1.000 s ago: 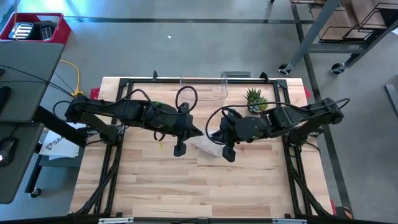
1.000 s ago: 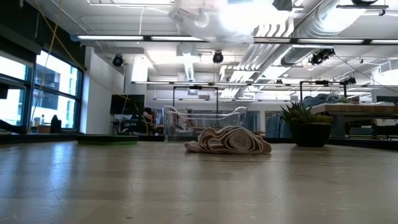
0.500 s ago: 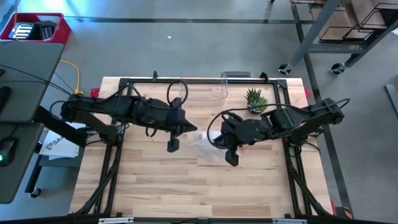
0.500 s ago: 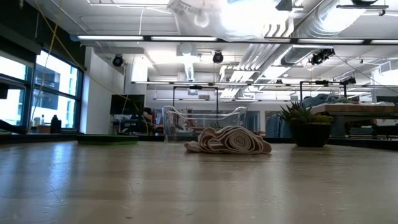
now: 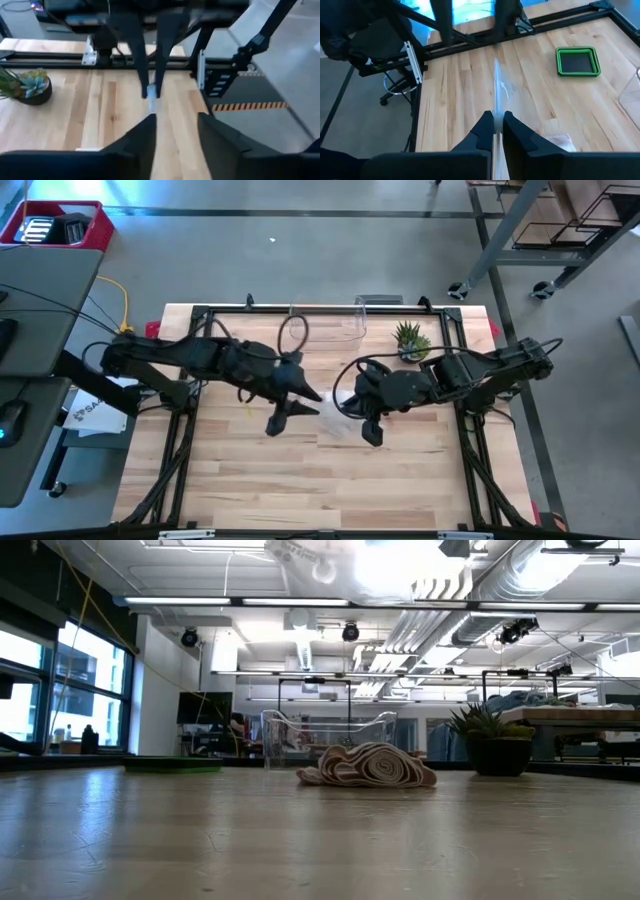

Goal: Roll bandage
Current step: Open the transparent zip bag

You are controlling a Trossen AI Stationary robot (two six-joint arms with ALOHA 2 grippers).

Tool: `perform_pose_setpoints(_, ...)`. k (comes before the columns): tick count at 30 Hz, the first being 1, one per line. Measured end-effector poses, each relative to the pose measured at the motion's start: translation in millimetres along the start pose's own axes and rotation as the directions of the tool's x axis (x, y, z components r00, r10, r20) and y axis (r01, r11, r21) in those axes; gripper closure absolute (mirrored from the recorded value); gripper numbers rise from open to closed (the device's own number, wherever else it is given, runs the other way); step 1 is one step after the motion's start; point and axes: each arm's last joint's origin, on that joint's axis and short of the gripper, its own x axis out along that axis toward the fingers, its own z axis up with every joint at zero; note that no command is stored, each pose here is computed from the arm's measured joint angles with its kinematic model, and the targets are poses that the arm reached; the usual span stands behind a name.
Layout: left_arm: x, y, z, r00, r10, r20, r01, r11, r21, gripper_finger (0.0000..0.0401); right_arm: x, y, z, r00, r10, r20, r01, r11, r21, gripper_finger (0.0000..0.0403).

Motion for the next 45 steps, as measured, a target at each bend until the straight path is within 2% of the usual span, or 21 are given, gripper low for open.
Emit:
perform_pose_setpoints(3,8.5,5.5,-1.2,1.000,0.027,-0.009,-0.027,1.000,-0.002,0.0220,0.0,0.8,1.2,1.000,0.014,0.009,-0.014,1.000,-0.015,0.0392)
perform_pose_setpoints(7,17.4,10.0,1.2,0.999,0.038,0.018,-0.037,0.998,-0.055,0.0181,0.0,1.5,3.0,0.999,0.027,0.025,-0.026,0.999,-0.028,0.0392)
perform_pose_setpoints(16,18.1,8.9,3.8,0.999,0.002,0.041,0.000,0.998,-0.056,0.0172,0.2,1.3,3.9,0.999,0.030,0.033,-0.028,0.998,-0.049,0.0392)
perform_pose_setpoints(26,21.6,3.2,2.0,0.998,0.047,0.041,-0.045,0.998,-0.045,0.0267,0.3,0.8,4.3,0.999,0.028,0.034,-0.027,0.998,-0.048,0.0391)
perform_pose_setpoints(33,24.8,3.4,0.9,0.998,0.051,0.033,-0.050,0.998,-0.029,0.0384,0.3,0.9,4.4,0.999,0.029,0.035,-0.027,0.999,-0.047,0.0391)
perform_pose_setpoints(45,24.8,4.8,-2.2,0.998,0.059,0.001,-0.059,0.998,-0.024,0.0399,1.0,1.0,4.4,0.999,0.028,0.035,-0.026,0.998,-0.053,0.0389)
